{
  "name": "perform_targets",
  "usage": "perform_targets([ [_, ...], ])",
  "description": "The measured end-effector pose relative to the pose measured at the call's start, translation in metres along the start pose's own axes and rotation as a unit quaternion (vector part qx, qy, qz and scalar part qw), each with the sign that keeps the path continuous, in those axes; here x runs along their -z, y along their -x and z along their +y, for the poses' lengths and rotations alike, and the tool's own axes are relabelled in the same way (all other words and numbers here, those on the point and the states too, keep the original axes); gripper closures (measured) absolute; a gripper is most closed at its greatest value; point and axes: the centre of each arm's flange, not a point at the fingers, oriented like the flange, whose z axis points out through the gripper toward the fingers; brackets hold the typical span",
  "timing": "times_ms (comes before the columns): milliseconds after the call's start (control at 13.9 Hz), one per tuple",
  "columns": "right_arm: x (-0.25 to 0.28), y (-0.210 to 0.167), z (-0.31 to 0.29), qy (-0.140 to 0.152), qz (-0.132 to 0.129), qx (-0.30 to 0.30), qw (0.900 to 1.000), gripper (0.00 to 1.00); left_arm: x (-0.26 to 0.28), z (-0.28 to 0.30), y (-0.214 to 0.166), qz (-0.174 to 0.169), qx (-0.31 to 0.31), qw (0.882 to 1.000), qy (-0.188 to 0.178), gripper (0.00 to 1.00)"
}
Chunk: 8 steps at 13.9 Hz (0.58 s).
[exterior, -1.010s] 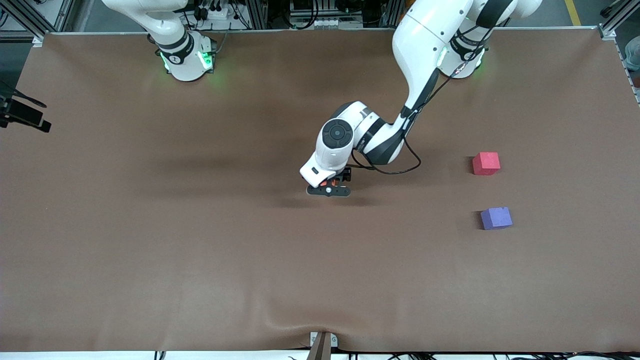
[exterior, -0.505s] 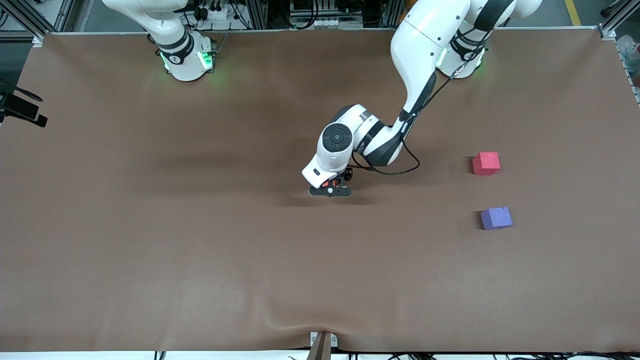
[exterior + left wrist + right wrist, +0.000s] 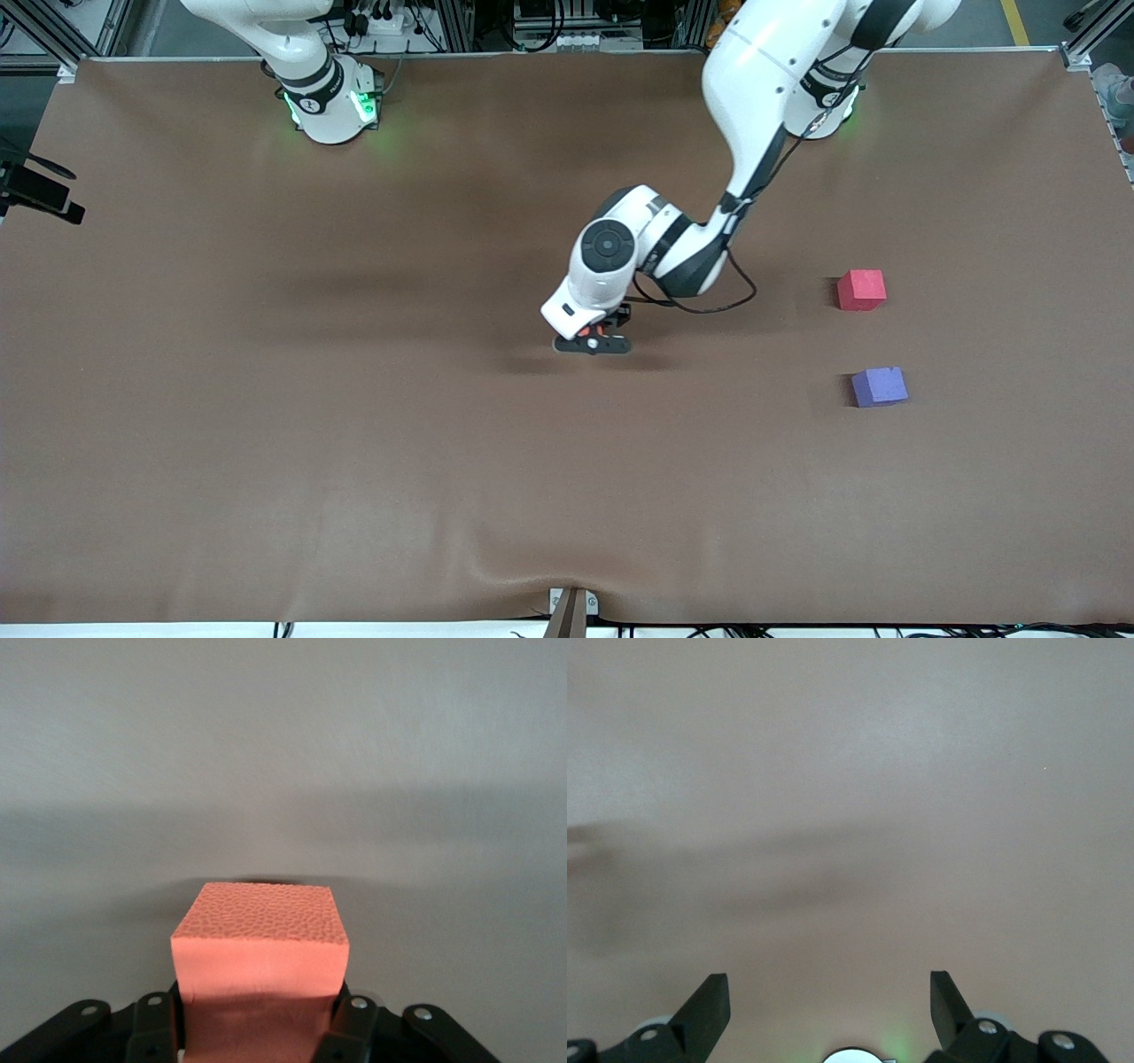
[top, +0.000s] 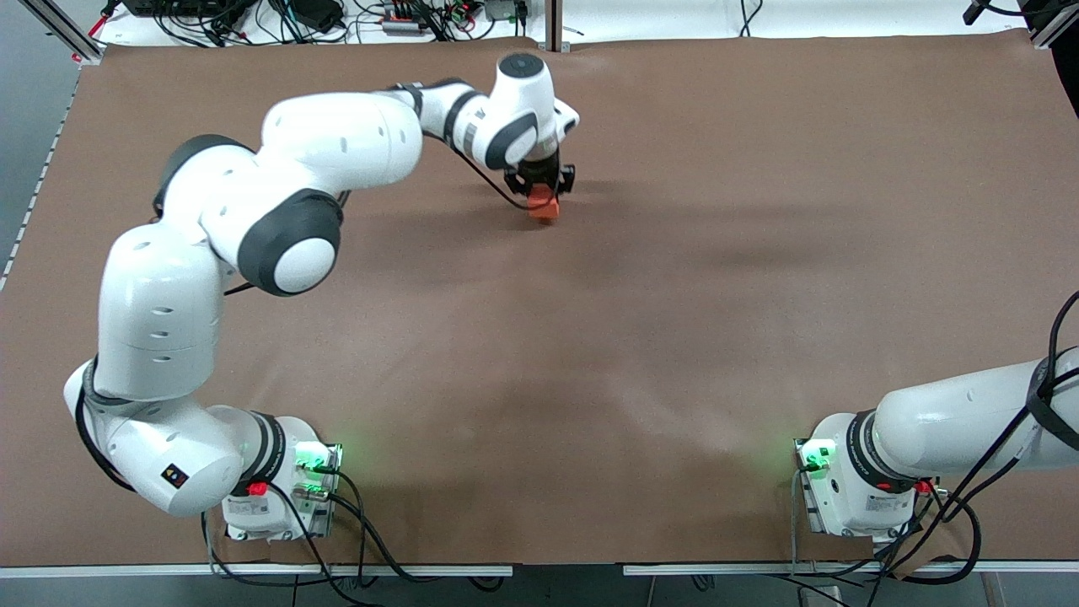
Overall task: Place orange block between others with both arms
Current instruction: 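Carry the orange cube with the left gripper toward the pink cube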
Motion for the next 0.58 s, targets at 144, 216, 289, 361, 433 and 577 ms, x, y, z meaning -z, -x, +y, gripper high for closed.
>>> perform_targets([
  [144,-0.001,0.0,-0.001,0.0,-0.003,0.001,1.0,0.0,0.035,-0.023,-0.019,0.003,0.023,1.0,-0.001,0.45],
  [216,-0.002,0.0,-0.003,0.0,-0.005,0.003,1.0,0.0,0.051,-0.038,-0.03,0.004,0.037,0.999,-0.002,0.45],
  [289,-0.003,0.0,-0.006,0.001,-0.006,0.005,1.0,0.0,0.063,-0.056,-0.039,0.004,0.051,0.999,-0.004,0.45],
  [361,-0.005,-0.001,-0.009,0.001,-0.007,0.008,1.0,0.0,0.069,-0.074,-0.045,0.003,0.062,0.998,-0.009,0.45],
  [433,-0.005,-0.001,-0.011,0.001,-0.007,0.01,1.0,0.0,0.072,-0.093,-0.049,0.005,0.07,0.997,-0.019,0.45],
  [577,-0.005,-0.002,-0.011,0.001,-0.006,0.01,1.0,0.0,0.077,-0.133,-0.059,0.008,0.089,0.995,-0.035,0.45],
])
